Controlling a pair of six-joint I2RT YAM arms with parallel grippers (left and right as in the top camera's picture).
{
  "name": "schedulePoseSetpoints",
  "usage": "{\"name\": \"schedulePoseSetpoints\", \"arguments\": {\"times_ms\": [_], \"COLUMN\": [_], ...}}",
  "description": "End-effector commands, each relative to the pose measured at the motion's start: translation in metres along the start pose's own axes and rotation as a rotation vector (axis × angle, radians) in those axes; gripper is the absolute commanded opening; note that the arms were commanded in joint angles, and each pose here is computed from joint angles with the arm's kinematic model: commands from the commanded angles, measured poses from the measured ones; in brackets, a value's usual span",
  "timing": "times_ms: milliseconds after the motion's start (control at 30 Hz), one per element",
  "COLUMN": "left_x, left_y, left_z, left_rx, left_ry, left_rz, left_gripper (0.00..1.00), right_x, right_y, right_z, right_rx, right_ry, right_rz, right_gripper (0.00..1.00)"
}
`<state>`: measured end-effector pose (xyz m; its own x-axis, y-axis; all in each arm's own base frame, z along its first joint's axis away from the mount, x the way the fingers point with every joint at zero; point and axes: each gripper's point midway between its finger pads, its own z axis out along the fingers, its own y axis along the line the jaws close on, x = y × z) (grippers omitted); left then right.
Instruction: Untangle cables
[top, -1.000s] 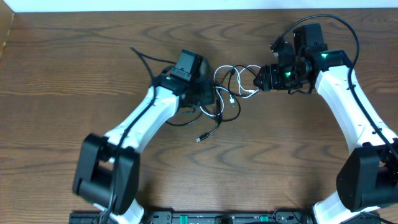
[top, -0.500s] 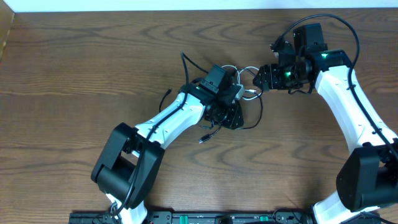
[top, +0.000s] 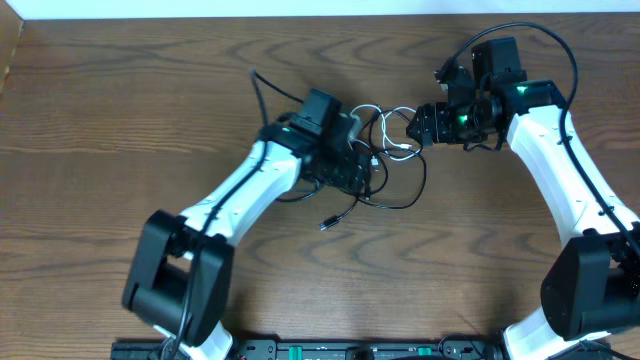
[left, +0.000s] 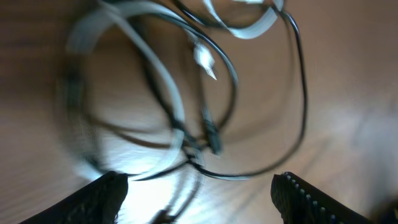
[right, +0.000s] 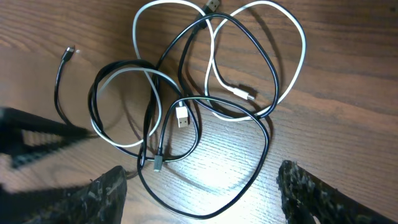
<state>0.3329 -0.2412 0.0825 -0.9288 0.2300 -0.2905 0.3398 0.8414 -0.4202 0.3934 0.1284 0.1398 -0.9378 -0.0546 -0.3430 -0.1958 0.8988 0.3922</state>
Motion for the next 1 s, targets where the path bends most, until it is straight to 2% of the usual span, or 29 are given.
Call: {"name": "schedulePoseSetpoints", "arguments": {"times_ms": [0, 267, 367, 600, 800, 967], "left_x": [-0.020, -0.015, -0.020, -0.035, -0.048, -0.063], "left_y": [0.036, 0.063, 0.066, 0.062, 0.026, -0.024], "left_z": [-0.014, 0.026, 0.037, 0.035, 0.000, -0.064], "left_rx": [-0.168, -0.221, -0.216, -0.198, -0.074, 0.081], "left_ry": [-0.085, -0.040, -0.055, -0.114, -0.174, -0.295], "left_rz": [-0.107, -0.195, -0.191, -0.173, -0.136, -0.061], "left_gripper": [0.79, 0.70, 0.60, 0.07, 0.08, 0.07], "right_x": [-0.001, -0.001, -0.001, 0.000, 0.000, -0.002], "right_y": [0.002, 0.002, 0.002, 0.003, 0.004, 0.015], "right_z": [-0.002, -0.002, -0.002, -0.002, -0.002, -0.002], "right_rx": [-0.002, -0.001, -0.002, -0.005, -0.011, -0.072], "right_ry": [-0.007, -0.006, -0.006, -0.005, -0.005, -0.008], "right_rz": [-0.004, -0.004, -0.004, 0.003, 0.003, -0.008], "right_gripper": [0.74, 0.74, 0.74, 0.74, 0.74, 0.73]}}
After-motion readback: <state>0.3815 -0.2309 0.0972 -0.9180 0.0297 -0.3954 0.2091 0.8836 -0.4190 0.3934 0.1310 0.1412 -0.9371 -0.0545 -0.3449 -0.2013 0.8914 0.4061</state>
